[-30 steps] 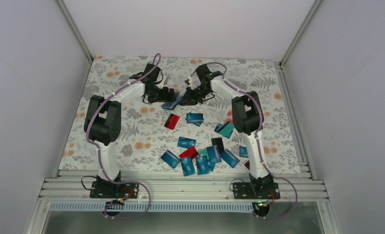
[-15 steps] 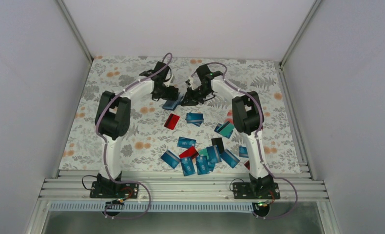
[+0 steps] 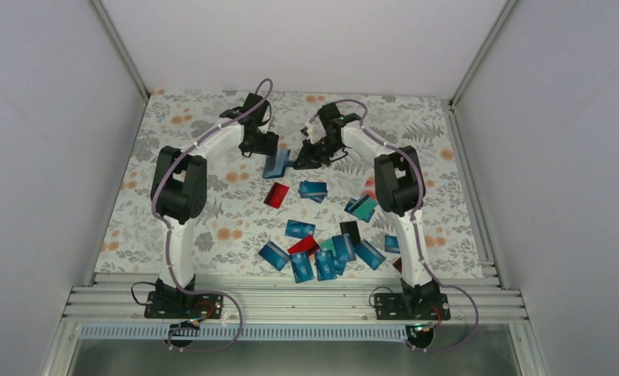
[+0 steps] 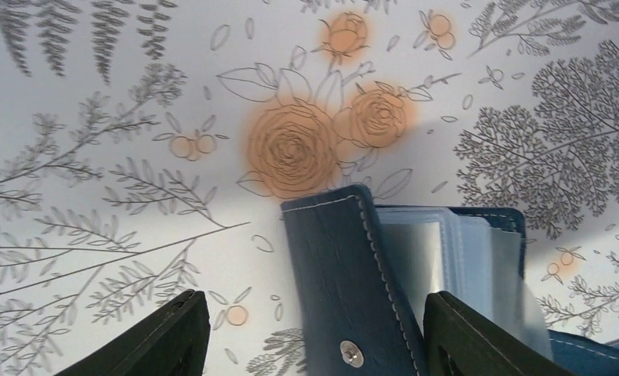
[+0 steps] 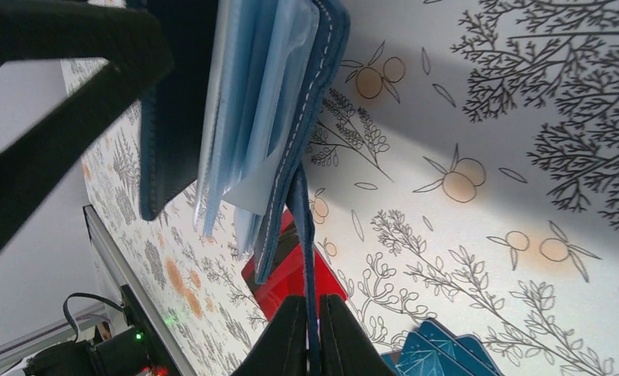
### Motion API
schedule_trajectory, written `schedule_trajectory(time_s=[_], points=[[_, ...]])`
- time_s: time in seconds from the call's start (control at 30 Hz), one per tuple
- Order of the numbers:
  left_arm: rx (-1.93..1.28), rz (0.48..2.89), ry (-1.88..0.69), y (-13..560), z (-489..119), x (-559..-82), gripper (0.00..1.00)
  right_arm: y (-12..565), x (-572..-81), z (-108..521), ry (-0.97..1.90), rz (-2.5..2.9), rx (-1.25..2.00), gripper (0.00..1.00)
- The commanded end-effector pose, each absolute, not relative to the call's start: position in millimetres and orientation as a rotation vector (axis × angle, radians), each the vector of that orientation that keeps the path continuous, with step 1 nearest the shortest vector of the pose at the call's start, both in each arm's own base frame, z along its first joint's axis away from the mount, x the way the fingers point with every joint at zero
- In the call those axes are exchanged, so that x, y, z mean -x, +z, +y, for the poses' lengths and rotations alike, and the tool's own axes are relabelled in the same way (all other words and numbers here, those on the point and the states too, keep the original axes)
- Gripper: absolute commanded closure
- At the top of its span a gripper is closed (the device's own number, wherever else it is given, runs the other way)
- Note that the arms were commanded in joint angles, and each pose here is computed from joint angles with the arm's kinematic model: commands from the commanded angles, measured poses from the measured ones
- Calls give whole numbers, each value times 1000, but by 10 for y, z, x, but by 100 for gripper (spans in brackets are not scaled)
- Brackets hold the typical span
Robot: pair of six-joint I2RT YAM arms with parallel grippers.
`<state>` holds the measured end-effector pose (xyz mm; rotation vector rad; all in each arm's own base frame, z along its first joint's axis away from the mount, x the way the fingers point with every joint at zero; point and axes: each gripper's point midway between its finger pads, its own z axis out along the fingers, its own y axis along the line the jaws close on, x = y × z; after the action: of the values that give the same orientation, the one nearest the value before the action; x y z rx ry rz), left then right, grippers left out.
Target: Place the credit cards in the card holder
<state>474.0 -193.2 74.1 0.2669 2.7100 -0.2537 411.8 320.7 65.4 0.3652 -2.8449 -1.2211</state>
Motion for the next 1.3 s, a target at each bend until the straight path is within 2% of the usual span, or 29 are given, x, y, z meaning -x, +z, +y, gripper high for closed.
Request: schedule_trajectory(time_s=[0.0,0.33,0.5,0.77,0.9,1.1,1.27], points=[[-227,2696,-167,861,-1688,-4784,34,755,-4143,3087,-1203,-2861,-334,96],[-149,2741,-176,622,-1364,-4693,48,704,-4209,2995,-1180,-2876,-293,96],[-125,2761,-283,457,-1331,-4628,51,631,-4272,2956,-1167,-2886,-269,96],[-107,2825,-262,194,-1274,-4471,55,283,-4513,2875,-1052,-2945,-213,96],[-67,2817,-324,277,-1329,-4409,55,233,-4610,2841,-998,-2970,-225,87],[-63,2754,-420,606,-1434,-4370,54,492,-4608,2832,-1013,-2996,-247,63],[-103,2719,-485,837,-1536,-4299,48,753,-4579,2762,-977,-3050,-283,53]])
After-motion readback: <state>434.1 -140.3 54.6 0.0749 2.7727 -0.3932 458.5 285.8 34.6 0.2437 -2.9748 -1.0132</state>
